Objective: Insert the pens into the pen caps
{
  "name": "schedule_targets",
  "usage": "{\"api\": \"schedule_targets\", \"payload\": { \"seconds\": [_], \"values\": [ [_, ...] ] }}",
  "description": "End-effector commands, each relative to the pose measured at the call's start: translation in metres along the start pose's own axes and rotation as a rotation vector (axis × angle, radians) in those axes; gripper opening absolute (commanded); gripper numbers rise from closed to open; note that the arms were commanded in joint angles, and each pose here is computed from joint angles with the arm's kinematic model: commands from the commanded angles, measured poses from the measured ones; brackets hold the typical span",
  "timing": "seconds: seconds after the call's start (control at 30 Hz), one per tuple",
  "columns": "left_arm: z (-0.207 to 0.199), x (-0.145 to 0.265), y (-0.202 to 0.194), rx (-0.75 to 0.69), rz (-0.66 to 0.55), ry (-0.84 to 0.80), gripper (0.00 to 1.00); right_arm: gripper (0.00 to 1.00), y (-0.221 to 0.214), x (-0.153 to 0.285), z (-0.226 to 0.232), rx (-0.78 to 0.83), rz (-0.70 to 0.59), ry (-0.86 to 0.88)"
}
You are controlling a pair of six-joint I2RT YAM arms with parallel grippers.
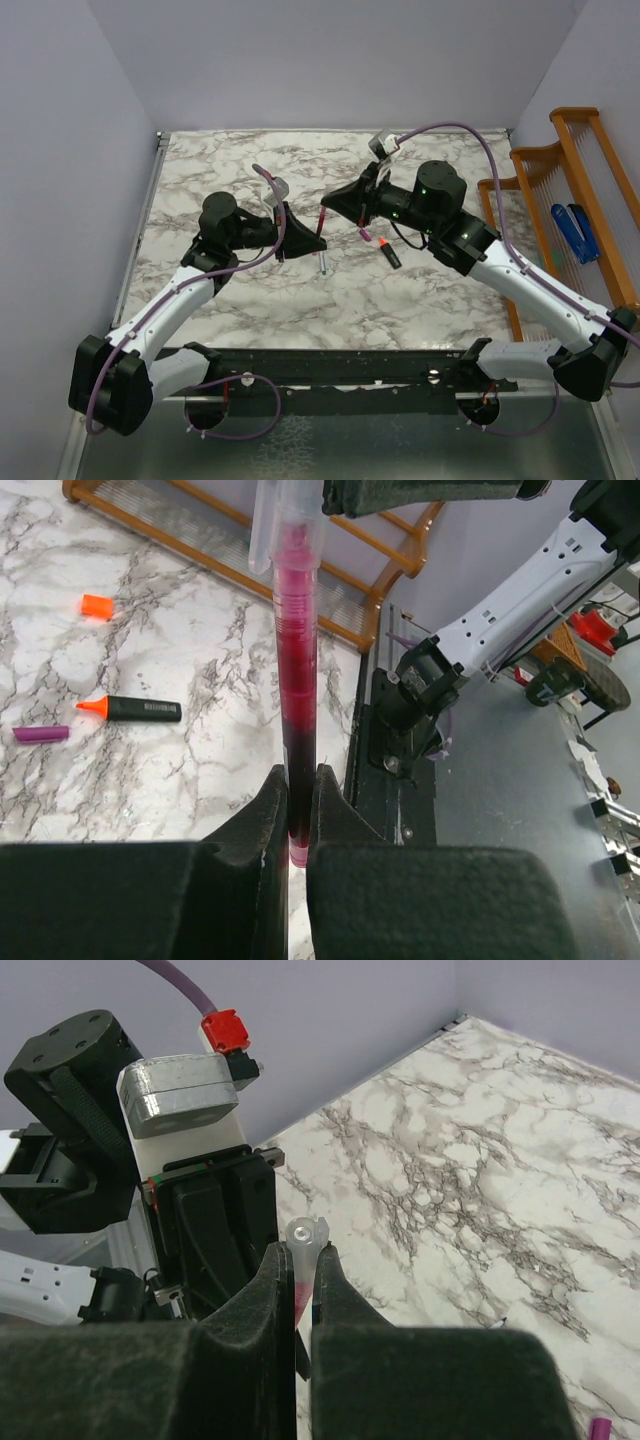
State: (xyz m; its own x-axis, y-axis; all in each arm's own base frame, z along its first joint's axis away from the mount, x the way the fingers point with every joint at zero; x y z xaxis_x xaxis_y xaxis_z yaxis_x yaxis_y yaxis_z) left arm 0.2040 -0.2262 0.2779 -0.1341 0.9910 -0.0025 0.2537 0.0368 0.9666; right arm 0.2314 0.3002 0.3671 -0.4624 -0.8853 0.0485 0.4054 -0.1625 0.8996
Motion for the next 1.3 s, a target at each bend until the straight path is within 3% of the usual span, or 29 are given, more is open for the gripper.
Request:
{"api": "schedule_targets", "payload": {
  "seconds": [0.0, 0.5, 1.03, 1.27],
  "values": [
    [-0.008, 0.002, 0.046, -0.236, -0.087, -0.008, 0.0, 0.0, -0.042, 0.005, 0.002, -0.043, 0.189, 0.017],
    [-0.022, 0.014, 0.056, -0.413, -0.129, 0.017, 0.0, 0.0, -0.043, -0.003, 0.003, -0.064, 0.2, 0.032],
    [-0.011, 0.013, 0.07, -0.444, -0.158, 0.097, 0.0, 0.0, -0.048, -0.004, 0.005, -0.065, 0.218, 0.052],
    [-0.007, 0.011, 0.068, -0.432, -0.153, 0.104, 0.0, 0.13, -0.045, -0.004, 0.006, -0.054, 0.217, 0.058]
  ]
}}
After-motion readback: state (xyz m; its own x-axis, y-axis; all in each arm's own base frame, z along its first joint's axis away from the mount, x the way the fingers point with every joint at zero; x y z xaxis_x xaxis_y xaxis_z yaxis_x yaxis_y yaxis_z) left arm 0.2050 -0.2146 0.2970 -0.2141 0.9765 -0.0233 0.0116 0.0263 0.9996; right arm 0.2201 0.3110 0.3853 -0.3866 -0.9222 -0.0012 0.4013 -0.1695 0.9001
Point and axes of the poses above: each gripper's point midway between its finger pads, its own x axis back along the fingers, its own z axis along the line the jaws close on, y = z × x, the point moved 4 cm from there along x, back along the fingers, and after that the axes turned 11 degrees about -x, right-handed, at the moved point
